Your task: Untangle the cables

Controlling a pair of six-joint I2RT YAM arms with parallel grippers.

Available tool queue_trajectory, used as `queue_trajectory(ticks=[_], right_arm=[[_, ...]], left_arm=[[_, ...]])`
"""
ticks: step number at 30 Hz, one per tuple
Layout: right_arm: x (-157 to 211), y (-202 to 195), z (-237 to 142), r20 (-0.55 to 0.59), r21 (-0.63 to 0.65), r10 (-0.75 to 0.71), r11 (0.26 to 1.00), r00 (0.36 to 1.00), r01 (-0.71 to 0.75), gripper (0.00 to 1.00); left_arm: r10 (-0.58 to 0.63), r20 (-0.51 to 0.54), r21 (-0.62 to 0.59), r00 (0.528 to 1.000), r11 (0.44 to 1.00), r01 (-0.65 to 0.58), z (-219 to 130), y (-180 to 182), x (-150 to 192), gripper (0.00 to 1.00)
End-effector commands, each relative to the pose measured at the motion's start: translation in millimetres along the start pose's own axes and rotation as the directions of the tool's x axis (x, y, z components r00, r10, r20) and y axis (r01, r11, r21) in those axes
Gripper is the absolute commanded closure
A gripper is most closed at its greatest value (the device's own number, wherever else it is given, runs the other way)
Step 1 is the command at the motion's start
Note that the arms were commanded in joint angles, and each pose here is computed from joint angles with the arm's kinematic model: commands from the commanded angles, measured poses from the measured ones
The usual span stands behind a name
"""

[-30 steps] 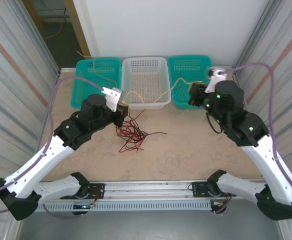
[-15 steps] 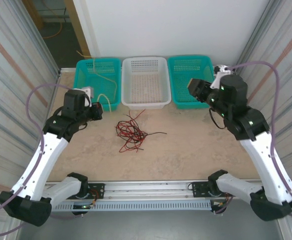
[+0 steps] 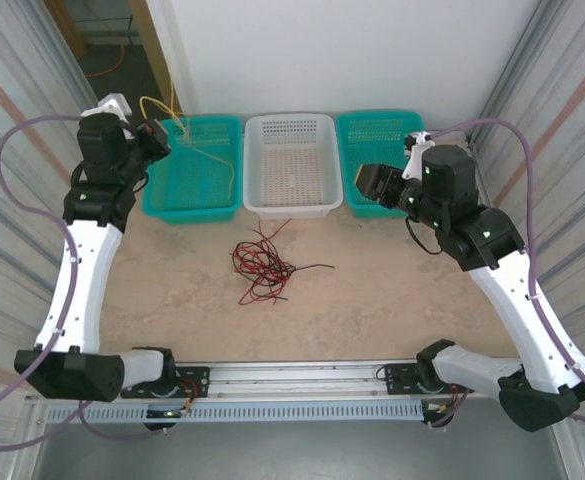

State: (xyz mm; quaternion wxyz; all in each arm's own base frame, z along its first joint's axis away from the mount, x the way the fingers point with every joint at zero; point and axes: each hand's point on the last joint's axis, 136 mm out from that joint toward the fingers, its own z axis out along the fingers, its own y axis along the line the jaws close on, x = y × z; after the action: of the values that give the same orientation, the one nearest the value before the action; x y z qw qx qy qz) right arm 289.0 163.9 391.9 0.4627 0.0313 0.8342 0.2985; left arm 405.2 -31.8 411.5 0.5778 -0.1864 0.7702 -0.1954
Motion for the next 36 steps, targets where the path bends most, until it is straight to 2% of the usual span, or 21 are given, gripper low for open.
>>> queue_trajectory(ticks=[1,5,12,19,22,23,25,28,30,36], right_arm=[[10,5,0,-0.027,-0.033,0.007,0.999,1.000,-0.008,0.46],[22,5,9,-0.066,-0.037,0.001,0.999,0.998,-0.003,0.46],[34,4,20,-0.104,-0.035,-0.011,0.999,0.994,0.007,0.48],[42,-3,27,-0.122,-0.015,-0.010,1.000,0.993,0.008,0.48],[45,-4,31,-0.131,-0.012,-0.009,1.000,0.991,0.008,0.48],[46,-4,33,-0.136,-0.012,-0.010,1.000,0.991,0.008,0.48],[49,-5,37,-0.147,-0.008,-0.007,1.000,0.989,0.006,0.48],[53,-4,43,-0.163,-0.011,-0.004,1.000,0.987,0.002,0.48],[55,-2,45,-0.170,-0.015,-0.007,1.000,0.985,0.004,0.48],[75,0,55,-0.221,-0.003,-0.022,1.000,0.975,0.021,0.48]], left_arm=[[-0.015,0.072,-0.021,0.997,1.000,0.017,23,6,-14,1.00],[0.001,0.081,-0.051,0.997,0.999,0.003,55,21,-1,1.00],[0.017,0.037,-0.110,0.999,0.994,-0.013,106,56,43,1.00],[0.012,-0.094,-0.171,0.996,0.985,-0.028,128,83,89,0.98],[0.007,-0.148,-0.183,0.989,0.982,-0.034,131,89,105,0.51],[-0.002,-0.157,-0.196,0.988,0.980,-0.029,130,92,109,0.41],[-0.013,-0.155,-0.217,0.988,0.976,-0.021,125,97,111,0.31],[-0.017,-0.157,-0.244,0.987,0.970,-0.022,117,100,110,0.27],[-0.001,-0.163,-0.237,0.987,0.971,-0.038,111,95,108,0.30],[0.150,-0.159,-0.180,0.976,0.967,-0.178,68,55,95,0.30]])
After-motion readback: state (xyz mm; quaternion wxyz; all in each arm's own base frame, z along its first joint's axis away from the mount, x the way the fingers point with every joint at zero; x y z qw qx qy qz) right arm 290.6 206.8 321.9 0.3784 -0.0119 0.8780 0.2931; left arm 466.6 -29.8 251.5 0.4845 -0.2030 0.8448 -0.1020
